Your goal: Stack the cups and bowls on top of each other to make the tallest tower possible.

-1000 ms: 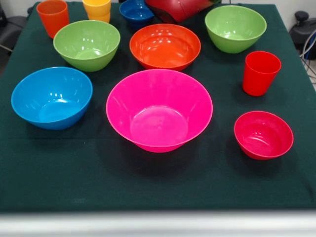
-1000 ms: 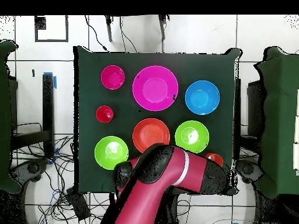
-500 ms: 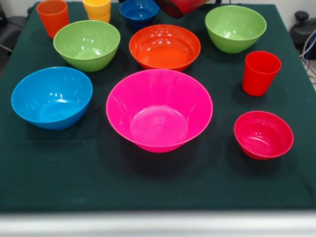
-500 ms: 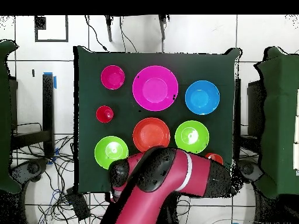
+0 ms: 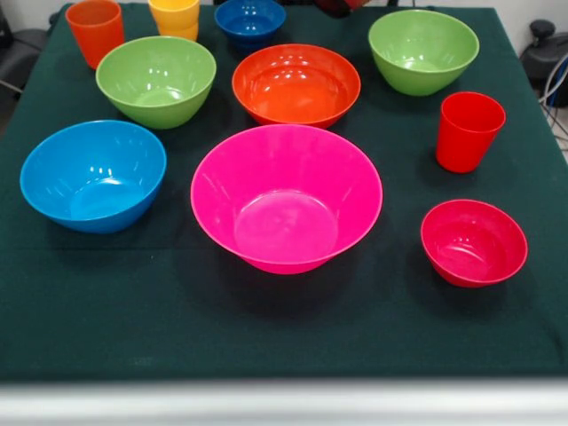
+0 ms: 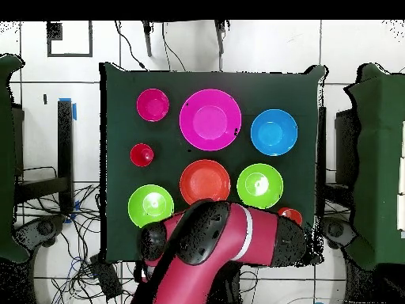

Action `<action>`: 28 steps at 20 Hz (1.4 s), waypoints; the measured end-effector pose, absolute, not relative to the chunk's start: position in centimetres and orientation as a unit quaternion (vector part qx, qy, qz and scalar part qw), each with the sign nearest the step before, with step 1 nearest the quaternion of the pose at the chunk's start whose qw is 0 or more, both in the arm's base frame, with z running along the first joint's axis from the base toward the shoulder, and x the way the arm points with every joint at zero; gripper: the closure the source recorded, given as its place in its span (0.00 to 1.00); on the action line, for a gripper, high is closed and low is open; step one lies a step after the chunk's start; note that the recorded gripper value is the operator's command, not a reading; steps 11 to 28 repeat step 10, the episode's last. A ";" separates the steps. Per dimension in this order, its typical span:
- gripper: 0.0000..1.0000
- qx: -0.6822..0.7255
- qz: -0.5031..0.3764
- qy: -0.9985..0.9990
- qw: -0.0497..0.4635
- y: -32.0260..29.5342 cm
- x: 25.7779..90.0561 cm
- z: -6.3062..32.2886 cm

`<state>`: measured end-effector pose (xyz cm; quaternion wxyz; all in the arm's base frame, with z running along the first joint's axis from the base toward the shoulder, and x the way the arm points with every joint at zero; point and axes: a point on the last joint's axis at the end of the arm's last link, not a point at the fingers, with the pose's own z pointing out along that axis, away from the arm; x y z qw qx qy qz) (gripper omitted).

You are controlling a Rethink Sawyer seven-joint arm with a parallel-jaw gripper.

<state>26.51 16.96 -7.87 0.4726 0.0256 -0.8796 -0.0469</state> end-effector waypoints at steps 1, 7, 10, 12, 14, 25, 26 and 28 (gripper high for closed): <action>0.00 0.029 -0.047 -0.880 0.472 17.2 26.2 -7.8; 0.00 0.049 -0.056 -0.895 0.441 19.2 25.1 -8.3; 0.00 0.059 -0.066 -0.907 0.413 20.9 24.7 -8.9; 0.00 0.059 -0.066 -0.907 0.413 20.9 24.7 -8.9; 0.00 0.059 -0.066 -0.907 0.413 20.9 24.7 -8.9; 0.00 0.059 -0.066 -0.907 0.413 20.9 24.7 -8.9; 0.00 0.059 -0.066 -0.907 0.413 20.9 24.7 -8.9; 0.00 0.059 -0.066 -0.907 0.413 20.9 24.7 -8.9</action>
